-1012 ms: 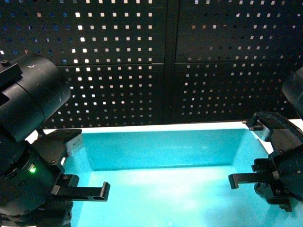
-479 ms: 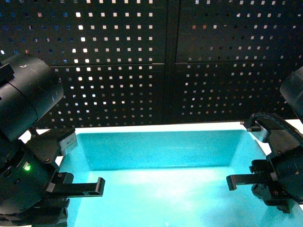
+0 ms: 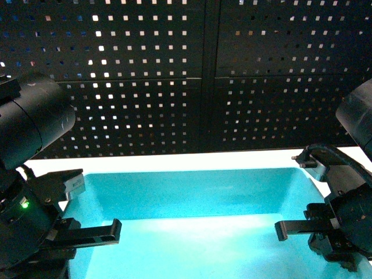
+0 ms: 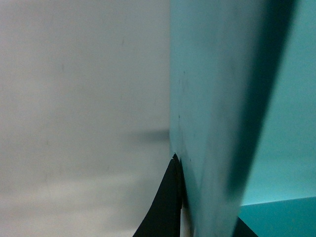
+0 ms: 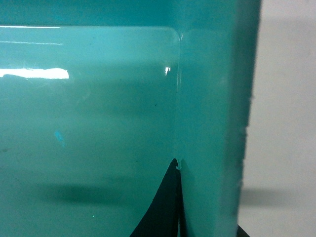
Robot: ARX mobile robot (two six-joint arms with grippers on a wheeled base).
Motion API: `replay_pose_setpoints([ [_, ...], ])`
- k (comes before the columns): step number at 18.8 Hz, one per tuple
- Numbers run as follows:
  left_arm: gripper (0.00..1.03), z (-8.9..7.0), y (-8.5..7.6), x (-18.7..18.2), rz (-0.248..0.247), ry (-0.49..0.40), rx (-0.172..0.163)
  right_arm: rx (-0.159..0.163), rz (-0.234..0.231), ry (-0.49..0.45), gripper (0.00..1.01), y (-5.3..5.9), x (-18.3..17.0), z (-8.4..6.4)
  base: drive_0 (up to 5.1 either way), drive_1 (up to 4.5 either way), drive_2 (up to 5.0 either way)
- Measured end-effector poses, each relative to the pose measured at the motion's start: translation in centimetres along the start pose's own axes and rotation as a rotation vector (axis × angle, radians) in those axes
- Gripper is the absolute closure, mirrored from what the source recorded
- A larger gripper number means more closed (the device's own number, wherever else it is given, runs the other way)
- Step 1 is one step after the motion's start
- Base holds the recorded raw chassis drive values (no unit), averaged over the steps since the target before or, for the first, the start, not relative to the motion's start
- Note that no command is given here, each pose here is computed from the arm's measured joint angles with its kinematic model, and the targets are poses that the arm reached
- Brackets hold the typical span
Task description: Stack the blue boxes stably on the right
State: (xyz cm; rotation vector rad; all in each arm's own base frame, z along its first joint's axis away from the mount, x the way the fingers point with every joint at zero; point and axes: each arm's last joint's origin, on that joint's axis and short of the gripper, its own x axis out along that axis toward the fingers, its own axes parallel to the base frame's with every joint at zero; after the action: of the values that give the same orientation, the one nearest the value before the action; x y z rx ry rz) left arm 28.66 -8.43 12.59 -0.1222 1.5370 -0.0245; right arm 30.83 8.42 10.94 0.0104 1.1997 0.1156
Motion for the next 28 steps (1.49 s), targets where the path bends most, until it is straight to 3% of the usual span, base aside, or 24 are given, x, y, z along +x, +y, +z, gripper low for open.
replay_pose_setpoints([
  [2, 1.01, 0.3, -0.2, -1.3, -0.025, 0.078, -0.089, 0.019, -0.018, 0.023, 0.99, 0.3, -1.5, 0.5, 0.0, 0.00, 0.0],
  [3, 1.01, 0.6, -0.4, -2.1, -0.037, 0.084, -0.110, 0.028, -0.021, 0.009, 0.99, 0.4, -2.5, 1.1, 0.0, 0.00, 0.0],
  [4, 1.01, 1.7, -0.9, -6.0, -0.064, 0.022, -0.141, 0.056, -0.015, -0.092, 0.99, 0.8, -7.0, 3.9, 0.0, 0.00, 0.0],
  [5, 1.01, 1.7, -1.5, -11.1, -0.104, -0.100, -0.140, 0.102, 0.001, -0.177, 0.99, 0.8, -11.0, 5.6, 0.0, 0.00, 0.0],
  [10, 1.01, 1.5, -1.2, -10.6, -0.072, -0.087, -0.142, 0.138, 0.011, -0.139, 0.99, 0.7, -10.7, 4.8, 0.0, 0.00, 0.0],
  [13, 1.01, 1.2, -1.1, -9.2, -0.050, -0.093, -0.115, 0.140, 0.040, -0.076, 0.99, 0.8, -8.6, 3.8, 0.0, 0.00, 0.0],
  [28, 1.01, 1.2, -1.1, -9.2, -0.049, -0.092, -0.115, 0.140, 0.040, -0.073, 0.99, 0.8, -8.6, 3.8, 0.0, -0.04, 0.0],
])
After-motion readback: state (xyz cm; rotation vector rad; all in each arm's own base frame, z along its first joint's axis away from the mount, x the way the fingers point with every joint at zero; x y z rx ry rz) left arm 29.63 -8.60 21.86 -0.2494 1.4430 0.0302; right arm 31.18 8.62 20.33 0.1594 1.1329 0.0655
